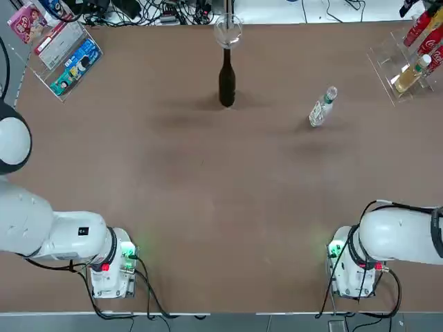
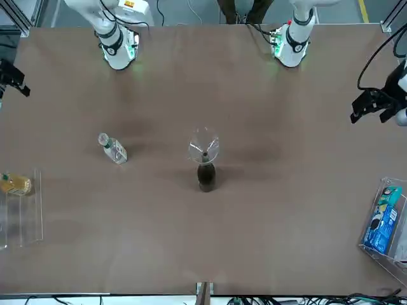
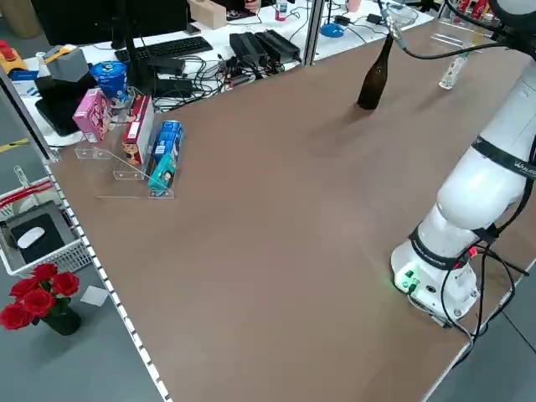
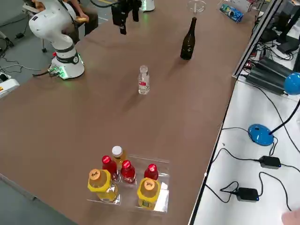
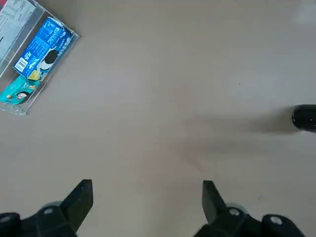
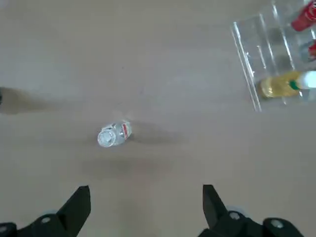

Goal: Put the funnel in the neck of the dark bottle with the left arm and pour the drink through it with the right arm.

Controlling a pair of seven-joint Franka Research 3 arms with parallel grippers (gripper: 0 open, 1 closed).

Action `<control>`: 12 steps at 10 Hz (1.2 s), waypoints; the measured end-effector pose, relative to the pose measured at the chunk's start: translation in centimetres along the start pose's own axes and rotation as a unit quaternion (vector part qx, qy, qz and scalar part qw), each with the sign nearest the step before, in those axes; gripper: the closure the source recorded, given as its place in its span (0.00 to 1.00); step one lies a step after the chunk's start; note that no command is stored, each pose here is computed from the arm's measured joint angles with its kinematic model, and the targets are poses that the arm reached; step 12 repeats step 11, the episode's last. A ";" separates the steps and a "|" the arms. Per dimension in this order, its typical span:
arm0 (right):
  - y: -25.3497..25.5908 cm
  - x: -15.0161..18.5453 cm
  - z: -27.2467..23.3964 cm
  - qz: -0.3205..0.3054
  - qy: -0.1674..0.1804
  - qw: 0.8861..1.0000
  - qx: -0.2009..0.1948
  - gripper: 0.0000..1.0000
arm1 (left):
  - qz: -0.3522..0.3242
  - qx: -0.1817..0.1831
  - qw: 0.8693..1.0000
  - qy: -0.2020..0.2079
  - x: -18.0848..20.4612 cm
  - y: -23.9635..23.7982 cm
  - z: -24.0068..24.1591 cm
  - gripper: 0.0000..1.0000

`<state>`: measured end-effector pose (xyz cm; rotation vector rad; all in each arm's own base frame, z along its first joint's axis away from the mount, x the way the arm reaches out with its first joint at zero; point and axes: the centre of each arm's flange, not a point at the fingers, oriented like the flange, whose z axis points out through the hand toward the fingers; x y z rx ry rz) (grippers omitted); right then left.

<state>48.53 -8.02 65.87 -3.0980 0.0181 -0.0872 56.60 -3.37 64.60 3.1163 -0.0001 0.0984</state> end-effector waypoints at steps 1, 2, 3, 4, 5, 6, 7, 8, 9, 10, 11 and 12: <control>-0.2 -0.6 -0.5 0.016 -0.008 1.000 -0.011 0.00 | 0.000 0.000 1.000 0.000 0.0 0.0 0.0 0.02; -0.5 -1.0 -1.0 0.030 -0.016 0.999 -0.018 0.00 | 0.000 0.000 1.000 0.000 0.0 0.0 0.0 0.02; -0.8 -1.3 -1.5 0.041 -0.023 0.999 -0.021 0.00 | 0.000 0.000 1.000 0.000 0.0 0.0 0.0 0.02; -0.8 -1.4 -1.7 0.045 -0.025 0.998 -0.022 0.00 | 0.000 0.000 1.000 0.000 0.0 0.0 0.0 0.02; -0.7 -1.5 -1.6 0.047 -0.027 0.998 -0.023 0.00 | 0.000 0.000 1.000 0.000 0.0 0.0 0.0 0.02; -0.7 -1.4 -1.6 0.047 -0.027 0.998 -0.023 0.00 | 0.000 0.000 1.000 0.000 0.0 0.0 0.0 0.02; -0.9 -1.4 -1.5 0.046 -0.028 0.998 -0.023 0.00 | 0.000 0.000 1.000 0.000 0.0 0.0 0.0 0.02; -1.0 -1.4 -1.5 0.045 -0.028 0.998 -0.023 0.00 | 0.000 0.000 1.000 0.000 0.0 0.0 0.0 0.02; -1.1 -1.3 -1.5 0.044 -0.027 0.998 -0.023 0.00 | 0.000 0.000 1.000 0.000 0.0 0.0 0.0 0.02; -1.2 -1.3 -1.5 0.043 -0.026 0.998 -0.024 0.00 | 0.000 0.000 1.000 0.000 0.0 0.0 0.0 0.02; -1.4 -1.2 -1.5 0.042 -0.025 0.999 -0.024 0.00 | 0.000 0.000 1.000 0.000 0.0 0.0 0.0 0.02; -1.4 -1.2 -1.5 0.042 -0.025 0.999 -0.024 0.00 | 0.000 0.000 1.000 0.000 0.0 0.0 0.0 0.02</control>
